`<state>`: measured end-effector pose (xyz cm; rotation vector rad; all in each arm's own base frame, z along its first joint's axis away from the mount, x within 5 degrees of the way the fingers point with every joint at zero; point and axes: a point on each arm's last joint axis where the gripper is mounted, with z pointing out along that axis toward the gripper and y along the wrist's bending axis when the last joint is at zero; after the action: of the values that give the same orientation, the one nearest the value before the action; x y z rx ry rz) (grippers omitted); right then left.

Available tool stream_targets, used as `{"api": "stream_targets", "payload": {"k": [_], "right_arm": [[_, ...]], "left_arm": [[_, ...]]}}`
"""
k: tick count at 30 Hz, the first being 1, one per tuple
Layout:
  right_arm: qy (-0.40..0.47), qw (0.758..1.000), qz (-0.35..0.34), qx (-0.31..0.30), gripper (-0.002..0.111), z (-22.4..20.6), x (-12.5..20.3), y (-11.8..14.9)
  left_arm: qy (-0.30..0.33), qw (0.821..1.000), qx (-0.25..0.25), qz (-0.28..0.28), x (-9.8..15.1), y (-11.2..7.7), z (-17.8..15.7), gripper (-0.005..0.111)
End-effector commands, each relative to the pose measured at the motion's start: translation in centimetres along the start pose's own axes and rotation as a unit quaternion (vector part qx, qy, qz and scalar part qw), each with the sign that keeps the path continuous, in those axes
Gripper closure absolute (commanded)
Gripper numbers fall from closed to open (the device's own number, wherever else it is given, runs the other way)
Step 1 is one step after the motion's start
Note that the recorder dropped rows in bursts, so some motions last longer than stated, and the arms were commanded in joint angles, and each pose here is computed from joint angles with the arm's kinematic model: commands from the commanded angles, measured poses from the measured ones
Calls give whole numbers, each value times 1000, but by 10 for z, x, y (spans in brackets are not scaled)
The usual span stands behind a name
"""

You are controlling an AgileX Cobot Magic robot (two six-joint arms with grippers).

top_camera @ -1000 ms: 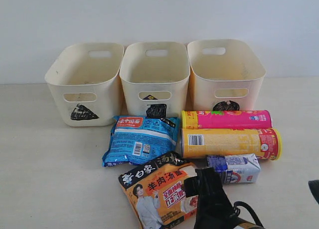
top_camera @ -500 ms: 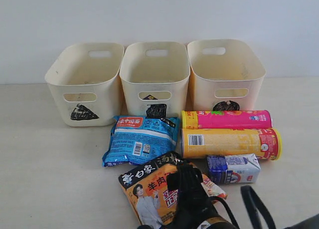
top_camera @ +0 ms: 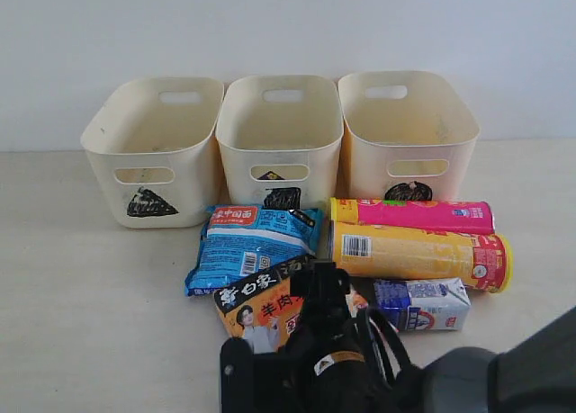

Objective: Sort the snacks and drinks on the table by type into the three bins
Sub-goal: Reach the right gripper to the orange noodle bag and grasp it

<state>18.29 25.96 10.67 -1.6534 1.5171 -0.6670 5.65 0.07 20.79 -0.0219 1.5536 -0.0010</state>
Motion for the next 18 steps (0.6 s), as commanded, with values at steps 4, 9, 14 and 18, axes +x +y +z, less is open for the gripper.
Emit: {"api": "stream_targets", "payload": {"k": [4,9,14,18], "right_arm": [[19,997,54,-47,48,17,15,-2],[-2,999,29,-42,61,17,12,-3],[-3,999,31,-41,86,17,11,-4],[-7,998,42,-46,108,14,10,-7]], "left_arm": [[-5,1000,-2,-7,0,0,0,102],[-5,1000,-2,-7,0,0,0,102],[-5,1000,-2,-7,0,0,0,102],[-5,1000,-2,-7,0,0,0,102]]}}
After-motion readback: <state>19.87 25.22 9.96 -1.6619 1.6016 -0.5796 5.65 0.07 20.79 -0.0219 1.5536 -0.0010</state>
